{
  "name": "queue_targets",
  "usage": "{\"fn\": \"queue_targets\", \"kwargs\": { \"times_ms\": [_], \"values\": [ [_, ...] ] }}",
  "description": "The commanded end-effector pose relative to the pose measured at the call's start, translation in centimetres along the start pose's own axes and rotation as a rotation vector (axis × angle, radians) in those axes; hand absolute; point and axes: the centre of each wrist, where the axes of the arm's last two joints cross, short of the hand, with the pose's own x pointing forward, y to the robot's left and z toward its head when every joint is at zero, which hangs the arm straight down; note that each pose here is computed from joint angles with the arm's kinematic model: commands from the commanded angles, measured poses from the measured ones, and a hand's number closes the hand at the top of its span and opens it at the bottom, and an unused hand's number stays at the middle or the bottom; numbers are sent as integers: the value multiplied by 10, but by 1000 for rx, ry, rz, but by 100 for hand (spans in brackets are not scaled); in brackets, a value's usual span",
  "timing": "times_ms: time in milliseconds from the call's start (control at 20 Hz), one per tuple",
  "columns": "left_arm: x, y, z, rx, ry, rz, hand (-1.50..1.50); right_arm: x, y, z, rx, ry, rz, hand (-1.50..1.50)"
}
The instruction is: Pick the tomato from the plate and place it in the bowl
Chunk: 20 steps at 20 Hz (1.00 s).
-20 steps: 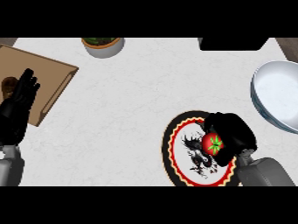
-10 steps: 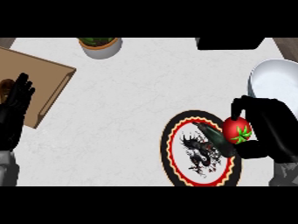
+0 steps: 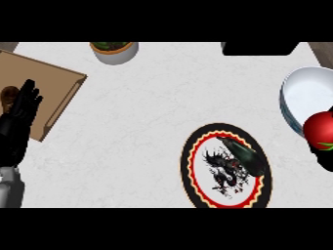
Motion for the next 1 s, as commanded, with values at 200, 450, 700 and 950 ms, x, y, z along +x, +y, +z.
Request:
{"fn": "queue_targets", "kwargs": {
  "times_ms": [200,450,700,950],
  "values": [
    [5,-5,-3,-4,-11,-8,0,-53,-2,-47,-8,64,-120,150],
    [-5,-15,-9,-16,-26,10,0,-90,17,-84,-6,98,-156,150],
    [2,-16,-5,-18,-7,16,0,-138,46,-100,8,88,-142,150],
    [4,-6,-10,-32,-11,25,0,-169,49,-124,-15,86,-147,150]
  ]
}}
